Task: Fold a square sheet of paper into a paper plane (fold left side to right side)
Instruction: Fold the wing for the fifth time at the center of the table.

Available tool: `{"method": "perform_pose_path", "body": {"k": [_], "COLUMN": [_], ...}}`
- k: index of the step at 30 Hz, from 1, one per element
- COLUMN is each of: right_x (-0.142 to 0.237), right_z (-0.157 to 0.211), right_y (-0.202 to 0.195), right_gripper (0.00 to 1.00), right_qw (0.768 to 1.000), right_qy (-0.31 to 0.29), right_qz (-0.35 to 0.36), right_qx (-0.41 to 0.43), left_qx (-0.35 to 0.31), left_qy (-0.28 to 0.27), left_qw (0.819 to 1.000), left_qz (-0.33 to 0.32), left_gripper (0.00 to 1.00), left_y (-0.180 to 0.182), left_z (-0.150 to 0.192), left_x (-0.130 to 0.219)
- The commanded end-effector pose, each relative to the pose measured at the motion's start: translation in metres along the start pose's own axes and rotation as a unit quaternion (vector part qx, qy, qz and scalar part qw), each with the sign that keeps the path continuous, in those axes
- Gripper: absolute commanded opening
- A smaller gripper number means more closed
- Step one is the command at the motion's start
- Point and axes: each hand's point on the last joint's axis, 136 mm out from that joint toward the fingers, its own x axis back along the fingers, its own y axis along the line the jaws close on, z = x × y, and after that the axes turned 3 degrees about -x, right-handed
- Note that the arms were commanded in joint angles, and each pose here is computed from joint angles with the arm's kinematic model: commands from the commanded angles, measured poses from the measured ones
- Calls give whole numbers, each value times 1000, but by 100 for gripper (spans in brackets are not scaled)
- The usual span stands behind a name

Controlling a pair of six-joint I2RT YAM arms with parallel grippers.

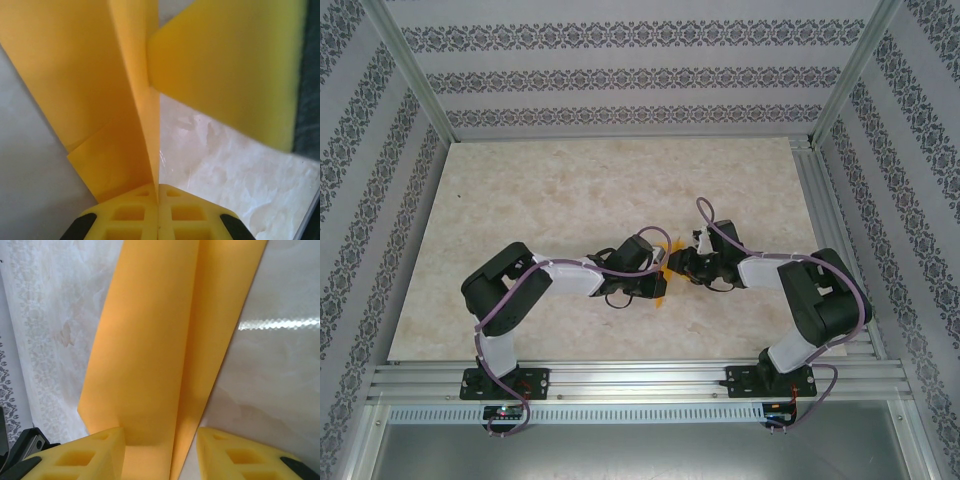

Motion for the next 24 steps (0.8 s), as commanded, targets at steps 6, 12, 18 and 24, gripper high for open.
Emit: {"method": "perform_pose_path", "body": {"k": [6, 12, 18, 24], "right_x": [-11, -16, -21, -23], "right_z": [-2, 0, 0, 2], "right_y": [-3, -12, -17, -23], "right_gripper": [39, 36, 33, 33], "right_qw": [1000, 999, 998, 997], "right_qy": [7, 13, 20, 25], "right_qz": [14, 34, 42, 54], "right_qx": [-12, -29, -44, -49], "left_qx": [22, 25, 23, 22], "left_qy": [-5, -5, -11, -25], "left_qw": [1000, 999, 999, 999], "left_qz": [19, 23, 27, 31], "left_gripper": [9, 14, 22, 28], "left_y": [5, 5, 1, -2], "left_z": [-3, -3, -6, -12], "left_x": [-7, -6, 0, 15]}}
